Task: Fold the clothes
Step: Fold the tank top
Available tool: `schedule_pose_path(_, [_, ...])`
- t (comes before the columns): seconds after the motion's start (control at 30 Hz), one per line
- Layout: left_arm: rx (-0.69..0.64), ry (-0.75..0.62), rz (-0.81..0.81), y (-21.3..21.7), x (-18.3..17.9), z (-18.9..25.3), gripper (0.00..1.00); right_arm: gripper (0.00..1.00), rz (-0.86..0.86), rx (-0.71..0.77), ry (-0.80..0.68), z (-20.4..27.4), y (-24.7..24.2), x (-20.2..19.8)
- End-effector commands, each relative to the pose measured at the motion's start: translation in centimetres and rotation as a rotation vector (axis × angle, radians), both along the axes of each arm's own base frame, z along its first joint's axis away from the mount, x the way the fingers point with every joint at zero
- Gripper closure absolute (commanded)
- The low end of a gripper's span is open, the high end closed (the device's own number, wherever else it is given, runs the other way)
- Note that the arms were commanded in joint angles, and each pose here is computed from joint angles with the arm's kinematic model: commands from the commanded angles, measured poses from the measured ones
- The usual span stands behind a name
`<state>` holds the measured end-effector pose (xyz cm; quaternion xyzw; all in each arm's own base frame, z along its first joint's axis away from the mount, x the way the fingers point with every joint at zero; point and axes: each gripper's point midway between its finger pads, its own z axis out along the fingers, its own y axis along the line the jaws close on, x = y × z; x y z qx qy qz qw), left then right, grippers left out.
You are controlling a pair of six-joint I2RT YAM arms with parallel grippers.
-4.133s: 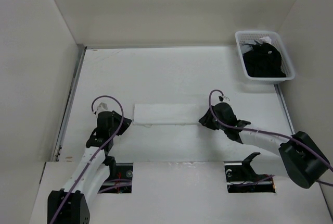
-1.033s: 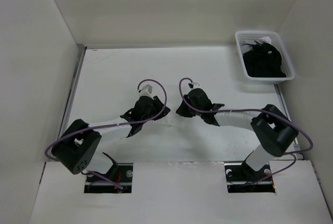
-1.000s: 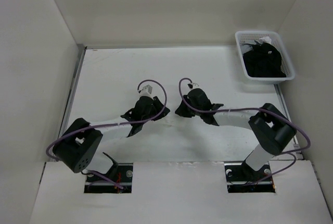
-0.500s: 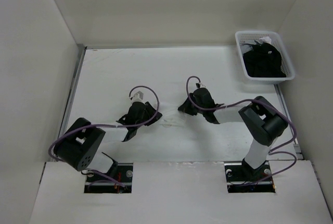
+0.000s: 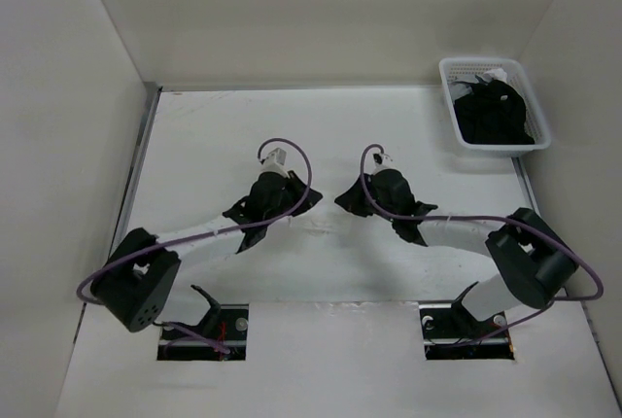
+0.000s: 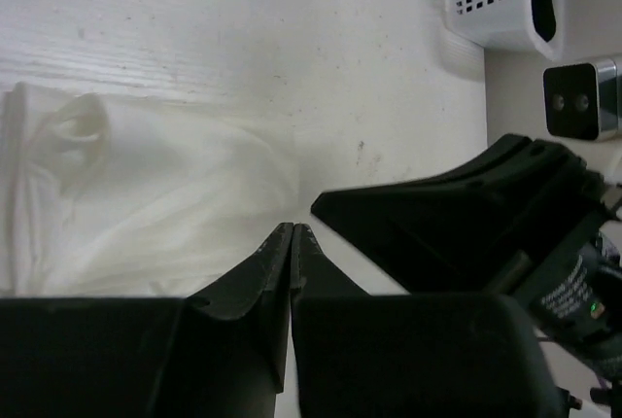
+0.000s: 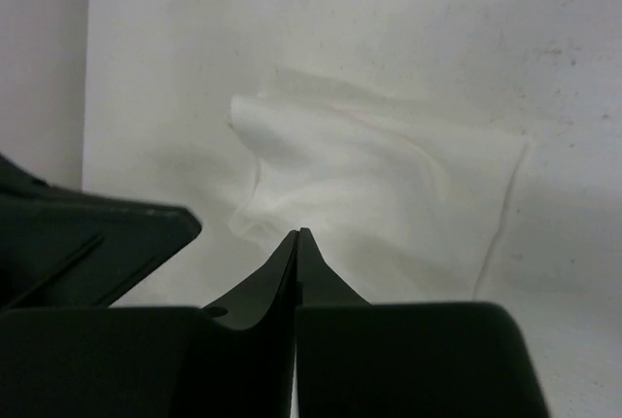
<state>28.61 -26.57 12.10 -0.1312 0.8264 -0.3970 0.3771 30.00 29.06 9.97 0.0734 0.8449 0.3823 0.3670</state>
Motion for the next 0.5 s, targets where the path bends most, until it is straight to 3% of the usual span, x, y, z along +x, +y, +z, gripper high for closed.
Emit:
schedule_pose_path(0.0, [-0.019,0.006,-0.027,-1.7,1.3,-0.6,1.00,1.00,0.036,-0.015,0.015,-1.6,0.5,-1.4])
schedule_pose_path(0.27, [-0.045,0.065,0.038,0.0,5.8,-4.9,1.00,1.00,0.039,0.007,0.067,-4.1,1.3,-2.6])
schedule_pose_path(0.47, [-0.107,0.067,0.080,0.8,7.1,-5.5,0.98,1.00,0.034,-0.044,0.128,-7.1,-0.2,-4.2])
